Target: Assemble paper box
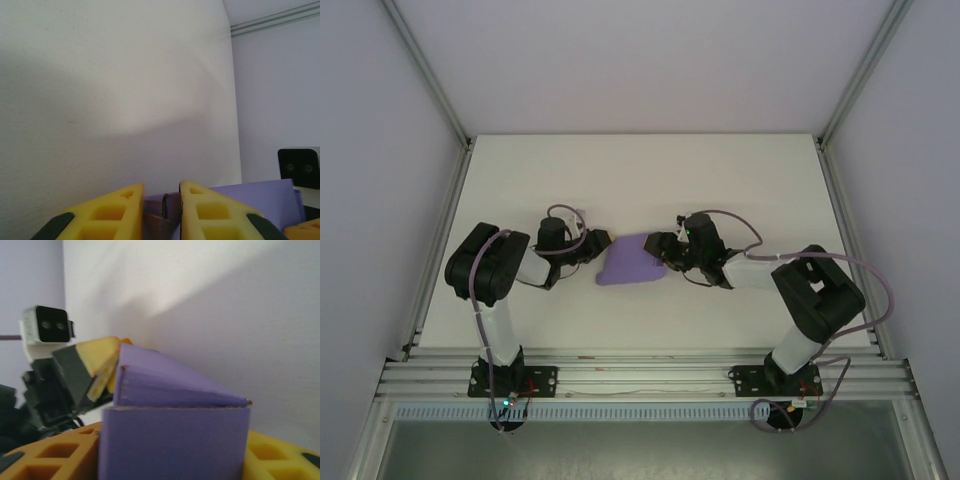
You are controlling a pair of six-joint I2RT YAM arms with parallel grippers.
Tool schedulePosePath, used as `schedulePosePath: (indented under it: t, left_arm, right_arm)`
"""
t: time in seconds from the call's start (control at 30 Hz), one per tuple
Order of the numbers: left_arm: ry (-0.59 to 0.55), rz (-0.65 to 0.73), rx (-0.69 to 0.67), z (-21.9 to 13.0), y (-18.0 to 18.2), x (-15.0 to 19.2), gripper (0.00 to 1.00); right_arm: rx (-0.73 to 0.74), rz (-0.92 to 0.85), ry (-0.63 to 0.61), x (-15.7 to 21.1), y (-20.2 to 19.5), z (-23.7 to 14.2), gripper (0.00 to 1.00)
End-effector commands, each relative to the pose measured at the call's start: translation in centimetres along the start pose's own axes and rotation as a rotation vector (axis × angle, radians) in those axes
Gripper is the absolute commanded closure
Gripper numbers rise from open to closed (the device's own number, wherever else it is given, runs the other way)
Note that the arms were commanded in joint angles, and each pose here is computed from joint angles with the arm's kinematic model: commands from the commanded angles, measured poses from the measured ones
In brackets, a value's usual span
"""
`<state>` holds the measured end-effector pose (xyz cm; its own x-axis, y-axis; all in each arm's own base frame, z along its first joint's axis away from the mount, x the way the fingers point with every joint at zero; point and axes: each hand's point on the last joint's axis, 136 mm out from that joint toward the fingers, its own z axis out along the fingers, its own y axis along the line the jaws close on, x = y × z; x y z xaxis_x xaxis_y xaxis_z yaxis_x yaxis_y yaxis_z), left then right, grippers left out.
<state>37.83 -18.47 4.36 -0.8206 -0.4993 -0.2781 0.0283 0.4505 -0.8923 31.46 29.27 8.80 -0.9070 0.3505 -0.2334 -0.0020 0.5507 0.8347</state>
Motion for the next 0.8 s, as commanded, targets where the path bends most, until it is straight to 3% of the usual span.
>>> schedulePosePath:
  t: [0.0, 0.1, 0.17, 0.23, 0.37, 0.57, 0.67, 0.77]
  left_arm:
    - [0.056, -0.030, -0.015, 0.3, 0.6, 1.4, 0.74]
    - [0.030, 0.042, 0.039, -0.1, -2.1, 0.0, 0.59]
    - [0.013, 0.109, 0.056, -0.5, -4.0, -0.9, 0.34]
    - [-0.004, 0.212, 0.047, -1.1, -5.9, -1.9, 0.02]
    - [-0.075, 0.555, 0.002, -3.2, -10.2, -3.0, 0.00]
    - [-0.049, 1.120, 0.078, -7.4, -16.9, 1.6, 0.00]
    - [-0.023, 1.343, 0.060, -8.5, -17.9, 4.0, 0.00]
    - [0.001, 1.455, 0.031, -8.7, -18.7, 5.6, 0.00]
  right_arm:
    - [-0.110, -0.044, -0.003, -0.1, 3.5, -1.4, 0.53]
    - [-0.059, -0.047, -0.018, -0.3, 3.2, -2.1, 0.54]
    - [-0.011, -0.040, -0.047, -0.7, 2.8, -2.9, 0.55]
    - [0.045, -0.021, -0.072, -1.1, 2.3, -3.8, 0.55]
    - [0.162, 0.072, -0.088, -1.9, 1.4, -5.9, 0.55]
    - [0.270, 0.295, -0.012, -2.8, 0.7, -9.5, 0.61]
    - [0.243, 0.409, 0.008, -3.3, 1.3, -10.5, 0.62]
    - [0.157, 0.608, 0.066, -3.8, 2.2, -10.8, 0.66]
